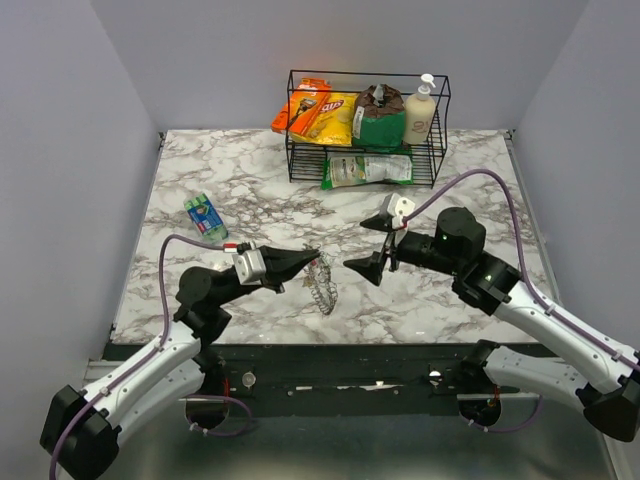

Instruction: Put the keys on the keyring

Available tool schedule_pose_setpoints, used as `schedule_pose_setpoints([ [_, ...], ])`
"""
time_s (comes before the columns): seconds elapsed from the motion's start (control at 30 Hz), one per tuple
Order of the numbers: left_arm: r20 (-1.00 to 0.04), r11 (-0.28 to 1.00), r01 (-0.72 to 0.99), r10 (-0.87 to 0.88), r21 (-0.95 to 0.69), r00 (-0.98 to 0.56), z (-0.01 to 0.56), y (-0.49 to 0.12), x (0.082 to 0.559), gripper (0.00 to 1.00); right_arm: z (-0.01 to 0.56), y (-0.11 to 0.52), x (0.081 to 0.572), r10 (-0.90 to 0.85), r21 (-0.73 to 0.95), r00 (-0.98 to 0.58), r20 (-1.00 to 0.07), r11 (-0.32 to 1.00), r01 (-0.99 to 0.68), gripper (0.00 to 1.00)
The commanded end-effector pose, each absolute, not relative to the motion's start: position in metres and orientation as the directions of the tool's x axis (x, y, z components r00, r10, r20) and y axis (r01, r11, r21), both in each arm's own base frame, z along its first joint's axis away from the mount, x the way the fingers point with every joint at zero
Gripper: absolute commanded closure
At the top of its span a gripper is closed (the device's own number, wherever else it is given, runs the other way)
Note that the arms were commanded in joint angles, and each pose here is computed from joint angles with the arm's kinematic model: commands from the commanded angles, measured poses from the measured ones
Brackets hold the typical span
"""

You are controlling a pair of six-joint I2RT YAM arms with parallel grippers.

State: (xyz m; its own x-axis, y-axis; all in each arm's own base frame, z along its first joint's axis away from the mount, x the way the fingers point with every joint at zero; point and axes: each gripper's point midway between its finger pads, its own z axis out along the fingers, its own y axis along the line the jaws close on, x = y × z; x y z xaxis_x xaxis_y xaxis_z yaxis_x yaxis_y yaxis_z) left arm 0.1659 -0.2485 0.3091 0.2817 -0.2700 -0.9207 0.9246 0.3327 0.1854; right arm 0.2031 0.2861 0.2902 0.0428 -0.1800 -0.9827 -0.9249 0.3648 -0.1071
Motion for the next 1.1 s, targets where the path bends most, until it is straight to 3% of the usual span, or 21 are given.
schedule_pose_setpoints([
  [0.0,-0.880,0.413,0.883,-0.305,0.221,0.363,0.333,-0.245,0.179,1.00,0.300,0.277,0.209,-0.125,-0.114,0.065,-0.990,0.436,-0.893,0.00],
  [0.73,-0.922,0.509,0.844,-0.222,0.168,0.317,0.306,-0.315,0.309,1.00,0.289,0.268,0.210,-0.104,-0.084,0.037,-0.994,0.488,-0.869,0.00],
  [1.07,-0.951,0.587,0.809,-0.262,-0.022,0.164,0.230,-0.317,0.332,1.00,0.273,0.264,0.206,-0.121,-0.052,-0.009,-0.993,0.492,-0.869,0.00],
])
